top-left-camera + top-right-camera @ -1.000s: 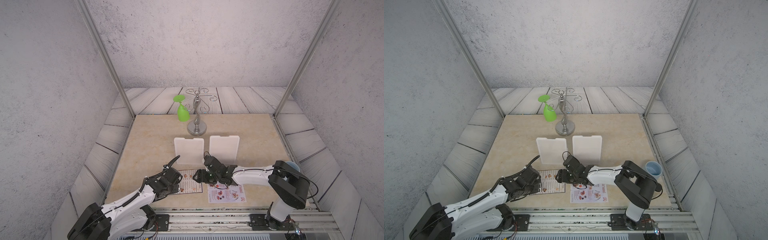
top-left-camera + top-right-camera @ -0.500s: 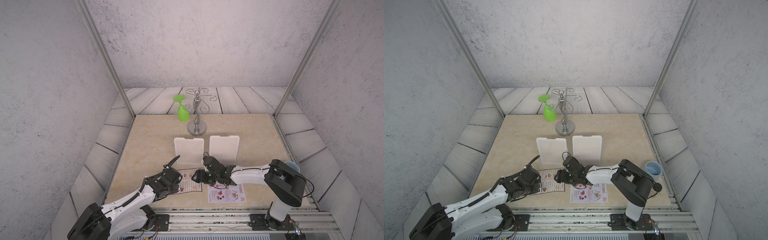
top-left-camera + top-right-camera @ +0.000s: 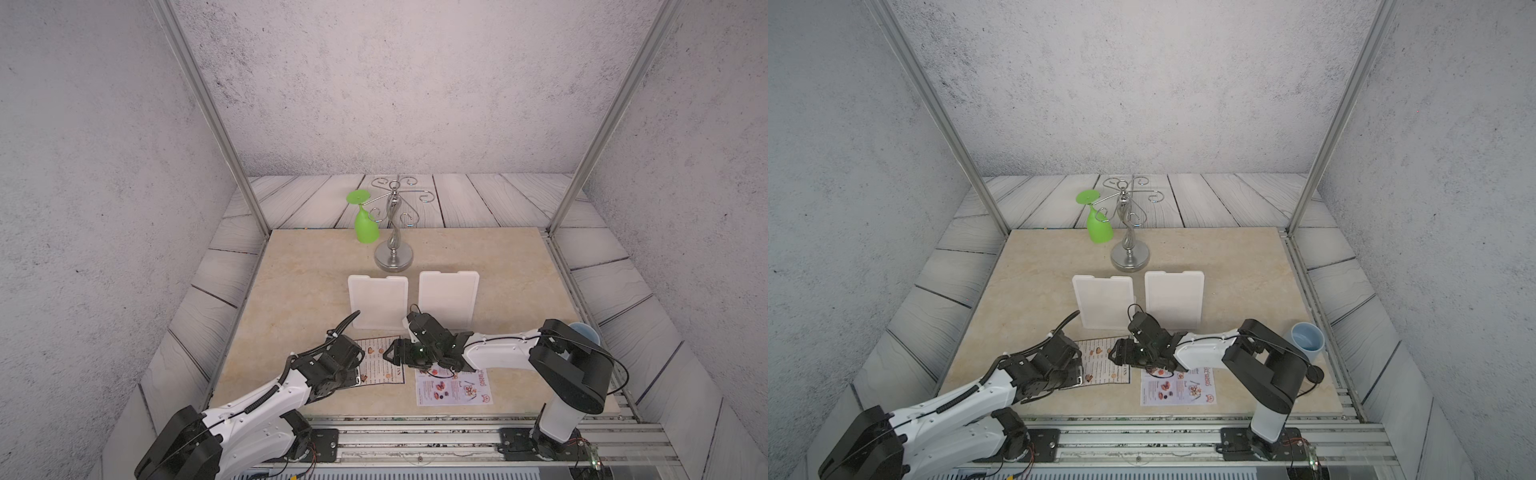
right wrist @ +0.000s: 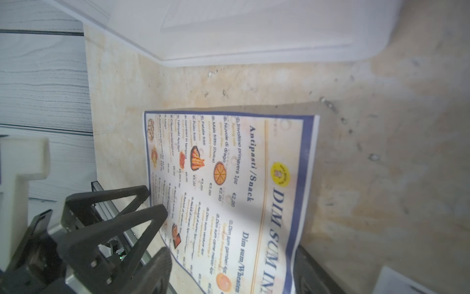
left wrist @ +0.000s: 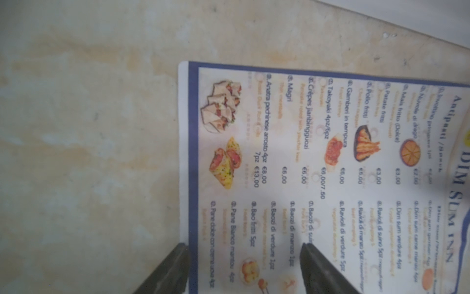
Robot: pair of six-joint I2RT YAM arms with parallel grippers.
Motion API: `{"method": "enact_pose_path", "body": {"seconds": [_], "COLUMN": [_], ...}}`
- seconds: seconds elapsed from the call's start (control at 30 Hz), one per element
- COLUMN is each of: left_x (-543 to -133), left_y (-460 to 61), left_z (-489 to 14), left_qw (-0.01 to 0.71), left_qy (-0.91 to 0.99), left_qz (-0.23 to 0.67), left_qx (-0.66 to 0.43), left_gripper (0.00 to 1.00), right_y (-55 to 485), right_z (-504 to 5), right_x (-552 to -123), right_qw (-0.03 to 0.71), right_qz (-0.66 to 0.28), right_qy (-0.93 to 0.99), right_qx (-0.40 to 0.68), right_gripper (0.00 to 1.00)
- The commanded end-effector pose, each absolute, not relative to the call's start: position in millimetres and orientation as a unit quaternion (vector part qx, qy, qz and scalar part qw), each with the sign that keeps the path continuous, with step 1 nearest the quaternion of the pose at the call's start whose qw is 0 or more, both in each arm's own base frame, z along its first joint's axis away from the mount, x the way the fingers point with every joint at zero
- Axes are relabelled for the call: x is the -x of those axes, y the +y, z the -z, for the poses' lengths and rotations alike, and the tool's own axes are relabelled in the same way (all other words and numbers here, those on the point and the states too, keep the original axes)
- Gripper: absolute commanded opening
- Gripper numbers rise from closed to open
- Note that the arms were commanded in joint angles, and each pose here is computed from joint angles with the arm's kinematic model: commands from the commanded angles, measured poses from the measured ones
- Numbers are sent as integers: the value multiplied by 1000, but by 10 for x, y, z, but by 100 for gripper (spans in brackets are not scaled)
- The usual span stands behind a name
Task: Insert the menus into the narrow rack
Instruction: Pick up the menu from the center of the board.
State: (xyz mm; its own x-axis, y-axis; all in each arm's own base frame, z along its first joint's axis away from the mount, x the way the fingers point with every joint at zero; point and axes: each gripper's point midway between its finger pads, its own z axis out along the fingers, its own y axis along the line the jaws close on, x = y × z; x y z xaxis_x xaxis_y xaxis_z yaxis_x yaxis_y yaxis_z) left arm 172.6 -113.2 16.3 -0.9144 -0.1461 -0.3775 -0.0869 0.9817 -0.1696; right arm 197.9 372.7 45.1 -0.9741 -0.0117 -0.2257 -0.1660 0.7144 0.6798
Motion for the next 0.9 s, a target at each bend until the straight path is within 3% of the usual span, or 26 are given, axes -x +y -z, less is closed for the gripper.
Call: {"method": "enact_pose_path", "body": {"seconds": [0.0,0.87], "left_x": [-1569,-1568], "left_y": [-1102,-1115], "left_z": [-32,-42], "left_qw": [165,169], "left_qy": [982,981], "left_qz": [72,79], "left_qx": [55,53], "left_gripper": [72,71], "right_y": [3727,3832], "right_z": [-705,-665], "right_x": [-2024,-1953], "right_qw": [129,117], "right_qz": [-398,-430], "right_qy": [907,892], "right_qx": [49,73], "right_gripper": [75,70]}}
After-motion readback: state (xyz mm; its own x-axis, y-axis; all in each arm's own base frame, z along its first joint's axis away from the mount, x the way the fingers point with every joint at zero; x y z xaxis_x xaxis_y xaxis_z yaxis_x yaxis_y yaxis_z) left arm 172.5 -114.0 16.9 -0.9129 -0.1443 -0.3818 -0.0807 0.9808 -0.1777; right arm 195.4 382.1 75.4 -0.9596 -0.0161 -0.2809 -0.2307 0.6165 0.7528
